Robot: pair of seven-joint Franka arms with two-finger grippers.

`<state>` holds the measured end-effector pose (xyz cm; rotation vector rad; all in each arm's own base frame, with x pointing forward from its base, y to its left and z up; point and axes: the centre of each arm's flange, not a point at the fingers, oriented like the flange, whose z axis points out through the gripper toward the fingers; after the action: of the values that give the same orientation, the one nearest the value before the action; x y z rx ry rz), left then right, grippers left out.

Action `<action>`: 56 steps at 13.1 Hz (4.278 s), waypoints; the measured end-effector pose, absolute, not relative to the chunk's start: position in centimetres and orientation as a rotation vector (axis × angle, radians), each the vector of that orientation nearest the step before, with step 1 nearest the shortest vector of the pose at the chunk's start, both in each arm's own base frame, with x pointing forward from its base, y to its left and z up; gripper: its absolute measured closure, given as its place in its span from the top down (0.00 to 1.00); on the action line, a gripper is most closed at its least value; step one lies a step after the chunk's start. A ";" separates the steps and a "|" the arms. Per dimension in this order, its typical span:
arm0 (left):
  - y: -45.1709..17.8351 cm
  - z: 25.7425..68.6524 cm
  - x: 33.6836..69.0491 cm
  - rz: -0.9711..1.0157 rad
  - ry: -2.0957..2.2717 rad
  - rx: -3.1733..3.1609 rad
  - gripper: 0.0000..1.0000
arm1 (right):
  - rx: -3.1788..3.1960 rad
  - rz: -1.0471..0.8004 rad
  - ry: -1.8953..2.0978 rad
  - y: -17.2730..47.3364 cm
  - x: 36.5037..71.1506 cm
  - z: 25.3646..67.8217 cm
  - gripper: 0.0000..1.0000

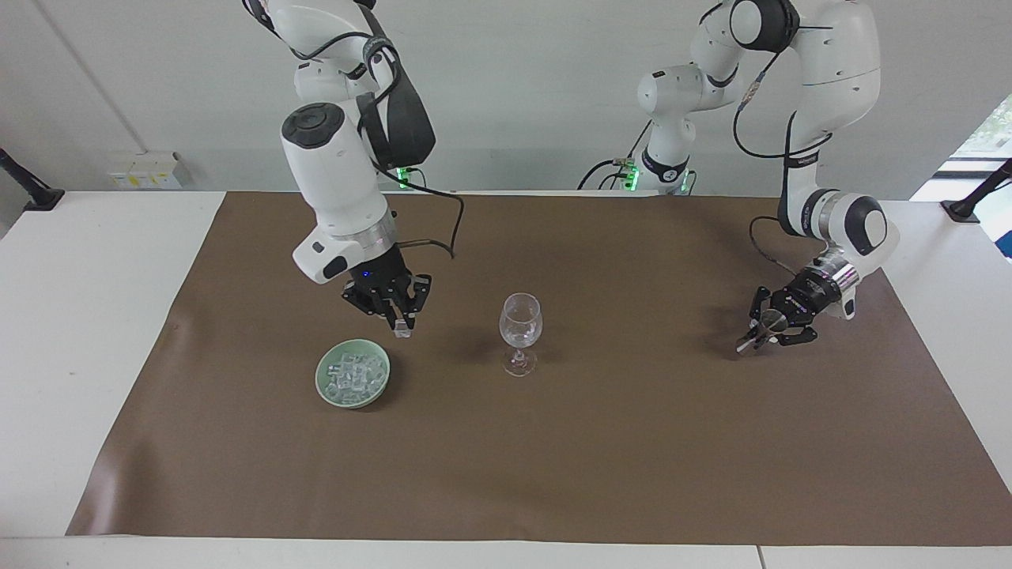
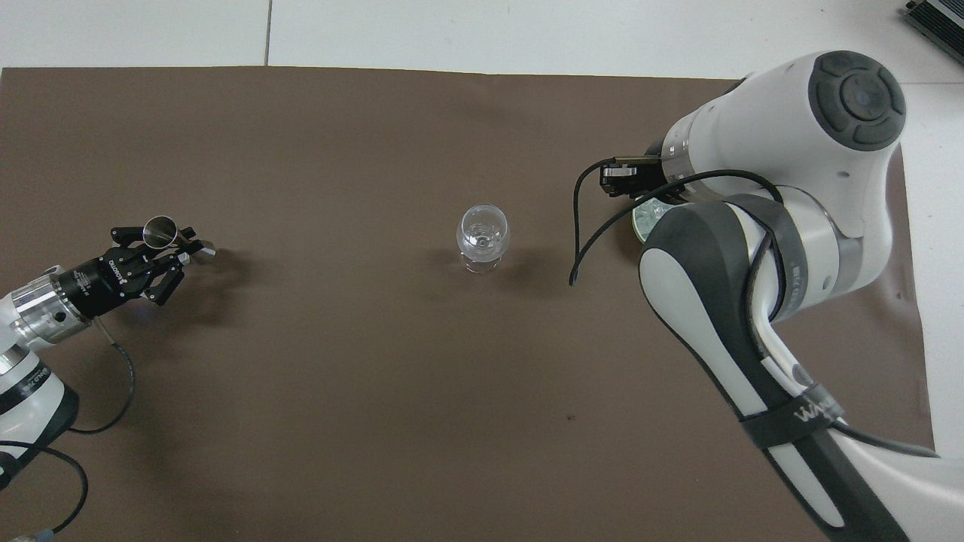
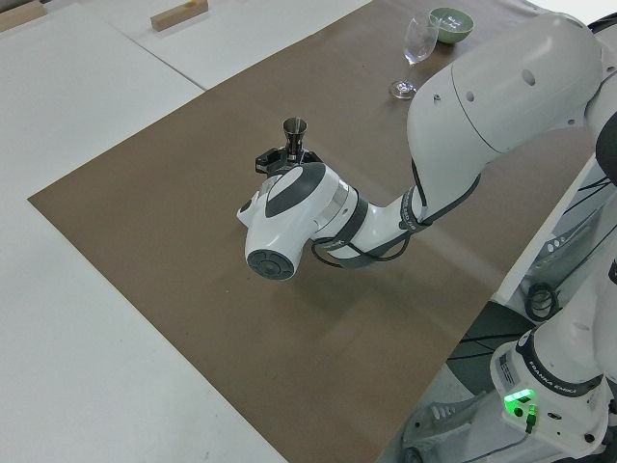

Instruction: Pour wine and add ice with both arms

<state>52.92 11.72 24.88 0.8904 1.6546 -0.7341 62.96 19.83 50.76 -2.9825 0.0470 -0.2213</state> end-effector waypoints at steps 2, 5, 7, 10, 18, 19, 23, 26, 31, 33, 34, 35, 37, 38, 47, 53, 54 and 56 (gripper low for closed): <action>11.6 24.4 52.5 -0.726 1.649 0.891 0.22 | -2.968 -0.234 -0.009 23.4 61.9 51.6 0.24; 11.5 24.2 52.4 -0.726 1.648 0.885 0.22 | -2.948 -0.259 -0.110 27.8 60.4 52.8 0.24; 11.3 24.0 52.1 -0.729 1.653 0.875 0.22 | -2.931 -0.285 -0.146 29.7 59.7 53.4 0.24; 11.2 23.5 51.7 -0.736 1.661 0.865 0.22 | -2.912 -0.320 -0.148 30.5 59.7 53.6 0.24; 10.9 23.3 51.6 -0.735 1.662 0.846 0.22 | -2.875 -0.307 -0.071 34.8 59.0 51.9 0.24; 10.8 23.2 51.5 -0.738 1.662 0.842 0.22 | -2.870 -0.313 -0.057 34.9 59.0 52.1 0.24; 10.5 23.0 51.4 -0.732 1.663 0.847 0.22 | -2.864 -0.328 -0.034 34.3 59.6 52.0 0.24; 10.5 23.0 51.5 -0.717 1.662 0.834 0.22 | -2.868 -0.317 -0.033 34.3 59.8 51.4 0.24; 10.7 23.1 51.8 -0.692 1.669 0.819 0.22 | -2.893 -0.258 -0.032 34.5 59.7 47.9 0.24; 10.8 23.0 51.8 -0.677 1.682 0.815 0.22 | -2.895 -0.254 -0.032 34.5 59.6 47.8 0.24; 10.7 23.0 51.9 -0.672 1.686 0.813 0.22 | -2.895 -0.254 -0.032 34.5 59.6 47.8 0.24; 10.6 23.0 52.0 -0.673 1.686 0.813 0.22 | -2.895 -0.254 -0.032 34.5 59.6 47.8 0.24; 10.5 22.9 52.0 -0.671 1.688 0.813 0.22 | -2.895 -0.254 -0.032 34.5 59.6 47.8 0.24; 10.5 22.9 52.0 -0.669 1.689 0.812 0.22 | -2.895 -0.254 -0.032 34.5 59.6 47.8 0.24; 10.3 22.9 52.1 -0.664 1.693 0.806 0.35 | -2.895 -0.255 -0.031 34.4 59.7 47.8 0.24; 10.4 23.1 52.3 -0.657 1.685 0.848 0.76 | -2.895 -0.255 -0.030 34.4 59.7 47.8 0.24; 10.5 23.4 52.7 -0.654 1.682 0.877 0.86 | -2.896 -0.254 -0.030 34.4 59.7 47.8 0.24; 10.9 23.7 53.1 -0.646 1.678 0.906 1.00 | -2.896 -0.252 -0.030 34.3 59.7 47.8 0.24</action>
<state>53.11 10.91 23.70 0.9060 1.6777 -0.6464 59.66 34.35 47.82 -2.8963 -0.0302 -0.2523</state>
